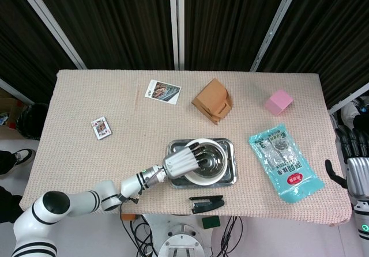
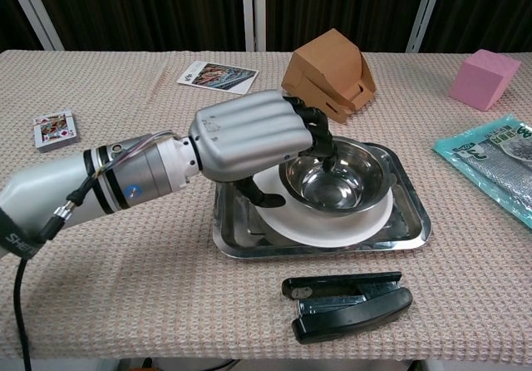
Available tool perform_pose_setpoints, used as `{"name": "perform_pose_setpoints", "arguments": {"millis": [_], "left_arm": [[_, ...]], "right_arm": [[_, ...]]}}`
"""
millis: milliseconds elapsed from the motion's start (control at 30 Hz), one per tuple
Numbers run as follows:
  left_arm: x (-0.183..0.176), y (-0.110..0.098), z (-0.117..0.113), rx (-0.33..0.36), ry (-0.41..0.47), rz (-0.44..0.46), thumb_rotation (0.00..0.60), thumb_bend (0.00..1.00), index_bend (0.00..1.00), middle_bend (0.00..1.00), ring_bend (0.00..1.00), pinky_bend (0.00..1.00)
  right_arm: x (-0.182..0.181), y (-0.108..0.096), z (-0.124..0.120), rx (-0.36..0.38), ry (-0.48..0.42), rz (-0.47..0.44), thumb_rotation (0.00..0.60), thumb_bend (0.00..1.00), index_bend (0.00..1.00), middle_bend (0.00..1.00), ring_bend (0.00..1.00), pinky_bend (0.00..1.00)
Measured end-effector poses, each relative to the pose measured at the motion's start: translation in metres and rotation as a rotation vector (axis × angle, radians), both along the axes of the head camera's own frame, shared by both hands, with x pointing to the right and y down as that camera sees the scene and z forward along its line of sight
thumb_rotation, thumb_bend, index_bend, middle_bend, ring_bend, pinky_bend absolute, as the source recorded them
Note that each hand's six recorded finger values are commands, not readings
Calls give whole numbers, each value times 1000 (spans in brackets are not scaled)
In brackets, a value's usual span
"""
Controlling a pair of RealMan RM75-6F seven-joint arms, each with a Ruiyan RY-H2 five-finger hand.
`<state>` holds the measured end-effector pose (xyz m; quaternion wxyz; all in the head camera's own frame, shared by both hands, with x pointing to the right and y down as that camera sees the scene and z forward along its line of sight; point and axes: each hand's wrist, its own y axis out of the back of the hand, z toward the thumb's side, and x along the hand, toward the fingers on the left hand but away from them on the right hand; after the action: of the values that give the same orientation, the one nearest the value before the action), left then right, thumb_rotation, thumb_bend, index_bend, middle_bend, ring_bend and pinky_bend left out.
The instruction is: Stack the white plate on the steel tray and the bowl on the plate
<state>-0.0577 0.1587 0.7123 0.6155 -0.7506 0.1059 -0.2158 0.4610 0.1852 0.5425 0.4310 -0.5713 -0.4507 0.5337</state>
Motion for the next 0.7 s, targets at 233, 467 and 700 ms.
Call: {"name": "perform_pose_setpoints", "arguments": {"millis": [233, 467, 700], "left_arm": [[-40, -18, -25, 37, 38, -104, 600, 163, 355, 327, 211, 299], [-166, -40, -50, 65, -7, -444, 600, 124, 369, 278, 191, 289], [-318, 1, -72, 25, -155, -824, 493, 59, 294, 239, 151, 251]], "right_arm": [[-2, 2, -1, 1, -3, -5, 600, 390, 0, 0, 0, 0], [9, 10, 12, -61, 20, 18, 600, 355, 0, 0, 0, 0], [31, 17, 28, -125, 106, 73, 600, 343, 0, 0, 0, 0]]}}
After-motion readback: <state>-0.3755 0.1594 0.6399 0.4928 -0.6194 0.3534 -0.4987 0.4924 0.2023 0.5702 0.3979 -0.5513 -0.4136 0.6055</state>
